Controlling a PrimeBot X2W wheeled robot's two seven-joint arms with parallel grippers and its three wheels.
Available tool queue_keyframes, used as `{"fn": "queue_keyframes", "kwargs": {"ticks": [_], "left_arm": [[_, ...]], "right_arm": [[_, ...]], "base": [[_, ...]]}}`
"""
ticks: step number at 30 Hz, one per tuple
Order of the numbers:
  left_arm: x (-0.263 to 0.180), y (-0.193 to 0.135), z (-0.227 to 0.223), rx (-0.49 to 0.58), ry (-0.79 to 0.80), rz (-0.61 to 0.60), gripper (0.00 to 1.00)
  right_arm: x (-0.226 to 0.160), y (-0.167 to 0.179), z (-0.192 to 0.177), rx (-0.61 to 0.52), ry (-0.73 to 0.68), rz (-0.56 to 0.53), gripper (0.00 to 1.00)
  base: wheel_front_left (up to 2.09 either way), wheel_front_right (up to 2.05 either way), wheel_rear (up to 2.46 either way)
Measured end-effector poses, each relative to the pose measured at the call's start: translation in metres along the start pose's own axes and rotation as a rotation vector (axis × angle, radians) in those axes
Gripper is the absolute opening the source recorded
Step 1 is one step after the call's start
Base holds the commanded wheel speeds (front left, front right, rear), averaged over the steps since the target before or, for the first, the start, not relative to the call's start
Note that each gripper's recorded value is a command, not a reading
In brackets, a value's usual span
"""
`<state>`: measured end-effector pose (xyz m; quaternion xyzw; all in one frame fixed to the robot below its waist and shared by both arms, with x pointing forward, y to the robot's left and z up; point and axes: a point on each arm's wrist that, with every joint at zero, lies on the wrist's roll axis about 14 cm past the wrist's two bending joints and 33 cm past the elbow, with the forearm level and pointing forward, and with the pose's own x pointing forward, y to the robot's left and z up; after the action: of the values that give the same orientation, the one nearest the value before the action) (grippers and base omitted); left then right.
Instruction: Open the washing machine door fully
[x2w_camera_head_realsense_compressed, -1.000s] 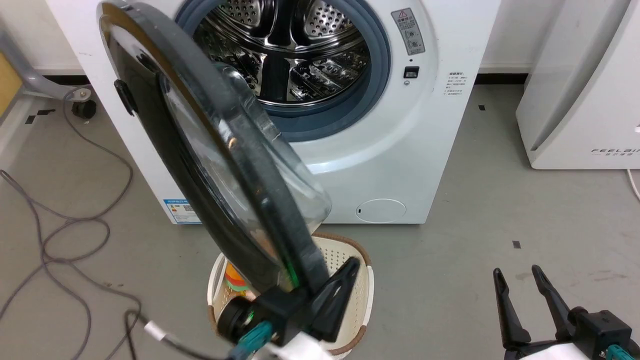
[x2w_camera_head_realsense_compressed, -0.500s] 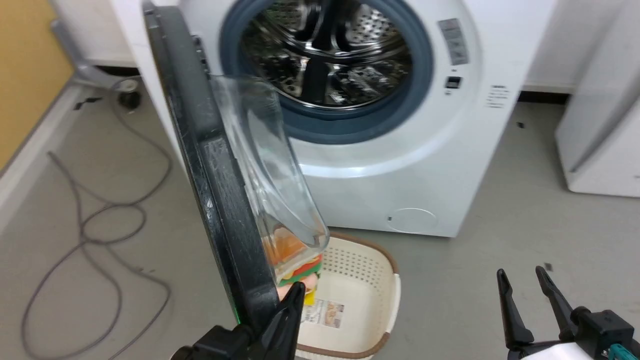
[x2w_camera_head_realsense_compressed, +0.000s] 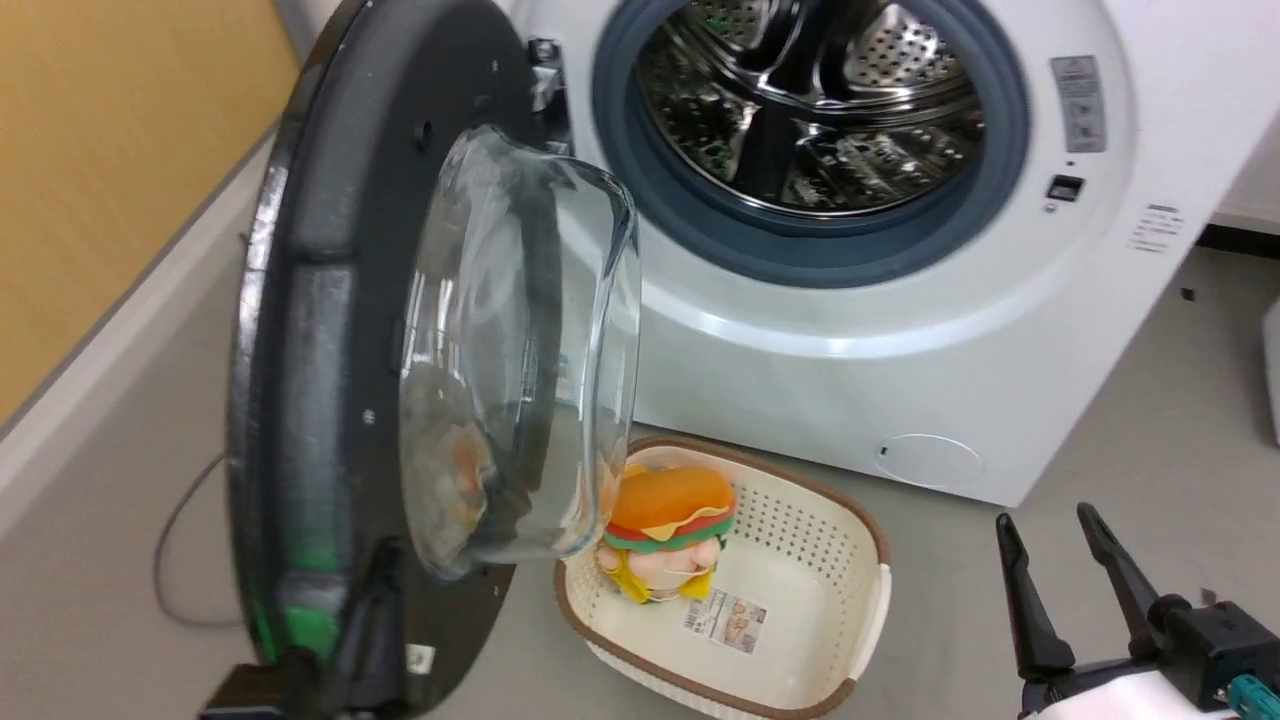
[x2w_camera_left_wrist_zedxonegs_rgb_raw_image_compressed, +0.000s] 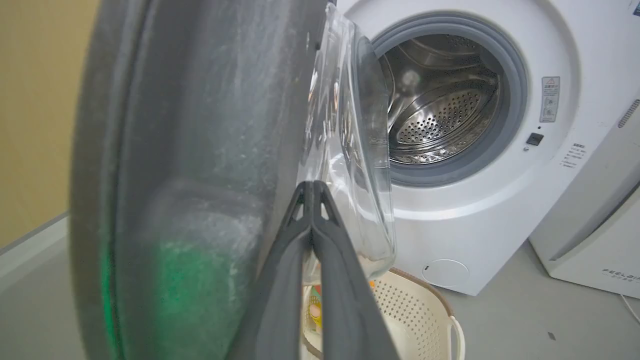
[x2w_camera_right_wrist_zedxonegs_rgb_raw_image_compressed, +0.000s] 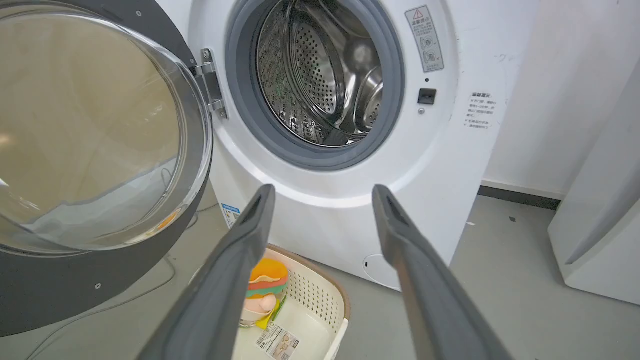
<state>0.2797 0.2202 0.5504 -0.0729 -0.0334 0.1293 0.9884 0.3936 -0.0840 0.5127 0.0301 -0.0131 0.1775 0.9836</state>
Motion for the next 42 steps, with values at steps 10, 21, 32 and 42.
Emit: {"fn": "queue_keyframes", "kwargs": {"ticks": [10,21,32,42], "left_arm": [[0.012,0.095,0.013,0.073,-0.082,0.241,0.00],[0.031,0.180,0.012,0.084,-0.102,0.430,0.00],[0.029,0.178,0.000,0.053,-0.091,0.422,0.53],[-0.002,0.119,-0.021,0.055,-0.059,0.286,1.00]], "right_arm": [[0.015,0.020,0.013,-0.014,-0.029,0.069,1.00],[0.017,0.017,0.006,-0.017,0.005,0.061,1.00],[0.009,0.012,0.003,-0.011,0.014,0.042,1.00],[-0.011,0.004,0.008,-0.004,-0.003,0.002,1.00]], "base": [[0.00,0.00,0.00],[0.00,0.00,0.00],[0.00,0.00,0.00],[0.00,0.00,0.00]]}}
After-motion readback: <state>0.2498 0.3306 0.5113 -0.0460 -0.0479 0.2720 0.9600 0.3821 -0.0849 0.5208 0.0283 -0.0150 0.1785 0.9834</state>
